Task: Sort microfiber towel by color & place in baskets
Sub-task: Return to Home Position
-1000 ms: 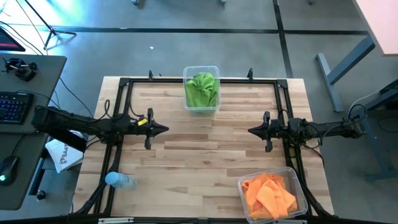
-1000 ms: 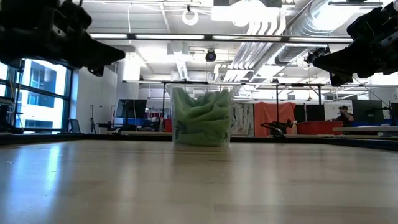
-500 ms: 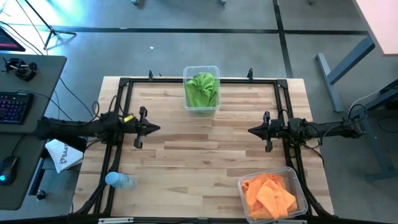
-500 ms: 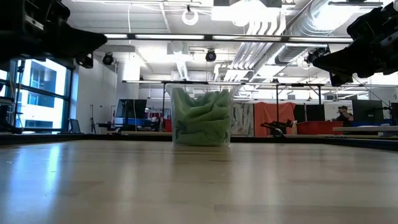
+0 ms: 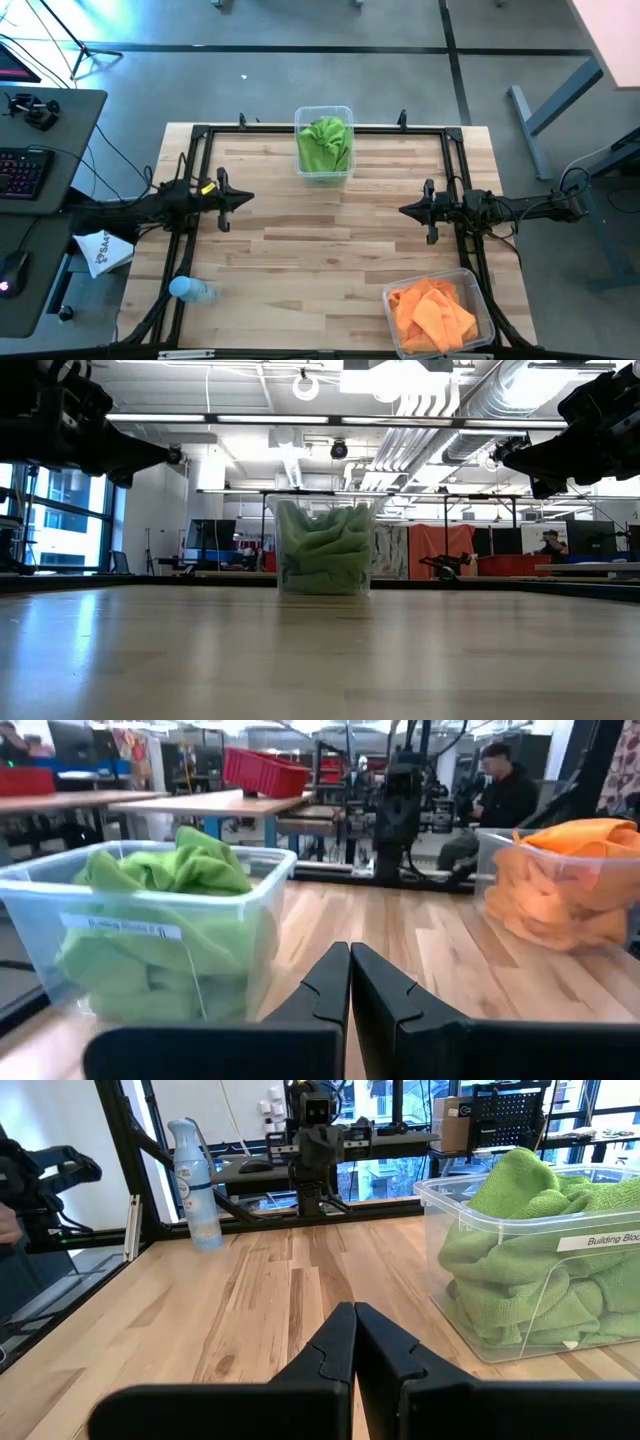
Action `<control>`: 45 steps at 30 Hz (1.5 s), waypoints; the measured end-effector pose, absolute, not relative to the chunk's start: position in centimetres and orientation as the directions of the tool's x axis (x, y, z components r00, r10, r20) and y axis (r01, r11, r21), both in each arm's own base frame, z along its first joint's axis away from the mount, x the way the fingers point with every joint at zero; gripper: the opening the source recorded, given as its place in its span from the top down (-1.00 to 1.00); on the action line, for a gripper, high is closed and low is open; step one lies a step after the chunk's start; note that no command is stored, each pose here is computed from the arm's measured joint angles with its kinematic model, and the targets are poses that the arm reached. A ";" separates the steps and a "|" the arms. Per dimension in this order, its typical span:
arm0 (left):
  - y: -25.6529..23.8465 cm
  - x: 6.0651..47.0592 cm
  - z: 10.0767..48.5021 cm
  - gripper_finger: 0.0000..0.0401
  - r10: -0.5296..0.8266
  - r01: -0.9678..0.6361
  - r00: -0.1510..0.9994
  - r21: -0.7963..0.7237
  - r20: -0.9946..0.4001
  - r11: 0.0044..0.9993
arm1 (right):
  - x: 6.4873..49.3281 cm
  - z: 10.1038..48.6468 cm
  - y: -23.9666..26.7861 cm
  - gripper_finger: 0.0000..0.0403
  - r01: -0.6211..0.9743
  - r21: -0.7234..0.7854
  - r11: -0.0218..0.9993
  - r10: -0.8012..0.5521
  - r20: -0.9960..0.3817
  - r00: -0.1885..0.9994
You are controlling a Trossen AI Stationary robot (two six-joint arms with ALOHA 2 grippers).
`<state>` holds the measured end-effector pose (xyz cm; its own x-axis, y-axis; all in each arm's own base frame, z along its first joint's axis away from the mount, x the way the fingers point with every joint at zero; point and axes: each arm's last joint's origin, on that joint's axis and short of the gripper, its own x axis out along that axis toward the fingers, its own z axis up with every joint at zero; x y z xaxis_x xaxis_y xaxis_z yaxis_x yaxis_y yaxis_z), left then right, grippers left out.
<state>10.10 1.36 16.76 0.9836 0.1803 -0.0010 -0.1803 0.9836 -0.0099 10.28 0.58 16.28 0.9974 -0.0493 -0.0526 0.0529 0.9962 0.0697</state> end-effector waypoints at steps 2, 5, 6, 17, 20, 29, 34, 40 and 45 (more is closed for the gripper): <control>1.3 9.9 16.7 1.00 0.173 -0.173 0.985 -0.014 -0.002 0.985 | 10.3 16.3 0.6 1.00 0.053 0.070 0.996 -0.049 -0.053 0.997; 1.0 9.6 16.9 1.00 0.113 -0.113 0.993 0.004 0.028 0.994 | 10.3 16.3 0.6 1.00 0.053 0.070 0.996 -0.049 -0.053 0.997; 0.9 9.7 17.0 1.00 0.096 -0.096 0.995 0.008 0.024 0.995 | 10.3 16.3 0.6 1.00 0.053 0.070 0.996 -0.049 -0.053 0.997; 0.5 9.7 17.0 1.00 0.014 -0.015 1.000 0.012 0.023 1.000 | 10.3 16.3 0.6 1.00 0.053 0.070 0.996 -0.049 -0.053 0.997; 0.4 9.7 17.0 1.00 0.010 -0.010 1.000 0.012 0.023 1.000 | 10.3 16.3 0.6 1.00 0.053 0.070 0.996 -0.049 -0.053 0.997; 0.5 9.7 16.9 1.00 0.024 -0.024 1.000 0.012 0.016 1.000 | 10.3 16.3 0.6 1.00 0.053 0.070 0.996 -0.049 -0.053 0.997; 0.5 9.7 16.9 1.00 0.024 -0.024 1.000 0.012 0.017 1.000 | 10.3 16.3 0.6 1.00 0.053 0.070 0.996 -0.049 -0.053 0.997; 0.5 9.7 16.9 1.00 0.024 -0.025 1.000 0.012 0.017 1.000 | 10.3 16.3 0.6 1.00 0.053 0.070 0.996 -0.049 -0.053 0.997; 0.5 9.7 16.9 1.00 0.024 -0.025 1.000 0.012 0.017 1.000 | 10.3 16.3 0.6 1.00 0.053 0.070 0.996 -0.049 -0.053 0.997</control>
